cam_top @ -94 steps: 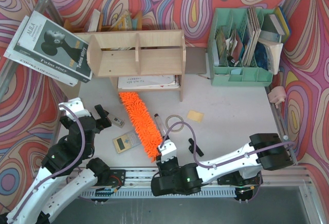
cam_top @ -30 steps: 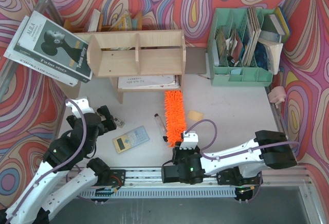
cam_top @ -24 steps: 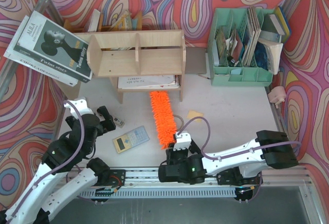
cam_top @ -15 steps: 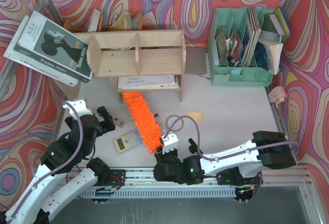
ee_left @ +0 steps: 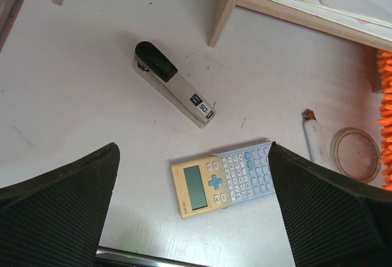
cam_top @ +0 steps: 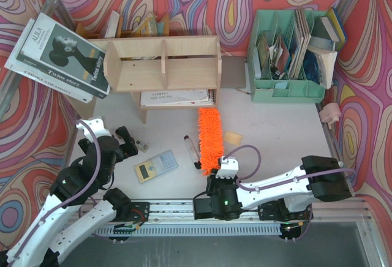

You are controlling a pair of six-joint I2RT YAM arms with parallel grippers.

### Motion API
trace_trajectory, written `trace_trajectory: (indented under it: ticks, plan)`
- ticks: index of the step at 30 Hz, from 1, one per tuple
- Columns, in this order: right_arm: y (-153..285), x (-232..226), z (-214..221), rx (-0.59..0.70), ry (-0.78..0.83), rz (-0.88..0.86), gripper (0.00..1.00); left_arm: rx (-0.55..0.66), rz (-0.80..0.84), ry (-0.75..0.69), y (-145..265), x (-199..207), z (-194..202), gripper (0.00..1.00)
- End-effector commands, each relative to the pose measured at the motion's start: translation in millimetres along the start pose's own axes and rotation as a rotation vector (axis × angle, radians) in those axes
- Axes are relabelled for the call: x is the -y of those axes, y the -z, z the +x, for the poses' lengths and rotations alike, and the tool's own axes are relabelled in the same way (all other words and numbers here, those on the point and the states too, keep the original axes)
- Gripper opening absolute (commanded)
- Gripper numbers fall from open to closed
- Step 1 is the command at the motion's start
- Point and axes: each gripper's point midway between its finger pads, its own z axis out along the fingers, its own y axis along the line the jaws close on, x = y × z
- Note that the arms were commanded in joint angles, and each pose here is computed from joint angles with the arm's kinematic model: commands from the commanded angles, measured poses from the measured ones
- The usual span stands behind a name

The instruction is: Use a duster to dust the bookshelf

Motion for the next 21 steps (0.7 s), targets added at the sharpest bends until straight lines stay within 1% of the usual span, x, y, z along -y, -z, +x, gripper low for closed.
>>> trace_trajectory:
  ticks: [1,4,8,13,17,21]
  plan:
    - [-1.9,28.8,-27.7,0.132,-0.064,0.113,0.0,-0.014,-0.017,-0.008,-2.9,-2.4,6.1,0.98]
    - [-8.3,14.2,-16.9,0.063,-0.02,0.087,0.0,-0.018,-0.02,-0.012,-3.5,-2.3,6.9,0.98]
    - [-15.7,4.5,-0.7,-0.057,-0.023,0.042,0.0,-0.019,-0.025,-0.015,-4.1,-2.8,7.1,0.98]
    - [-16.9,16.6,8.6,-0.158,-0.04,0.123,0.0,-0.014,-0.03,-0.011,-3.9,-3.9,6.1,0.98]
    - [-17.5,19.7,9.8,-0.191,-0.037,0.163,0.0,-0.012,-0.035,-0.011,-4.1,-4.7,6.1,0.98]
    - [-18.8,13.6,3.0,-0.177,-0.041,0.118,0.0,-0.011,-0.036,-0.009,-4.1,-5.1,6.0,0.98]
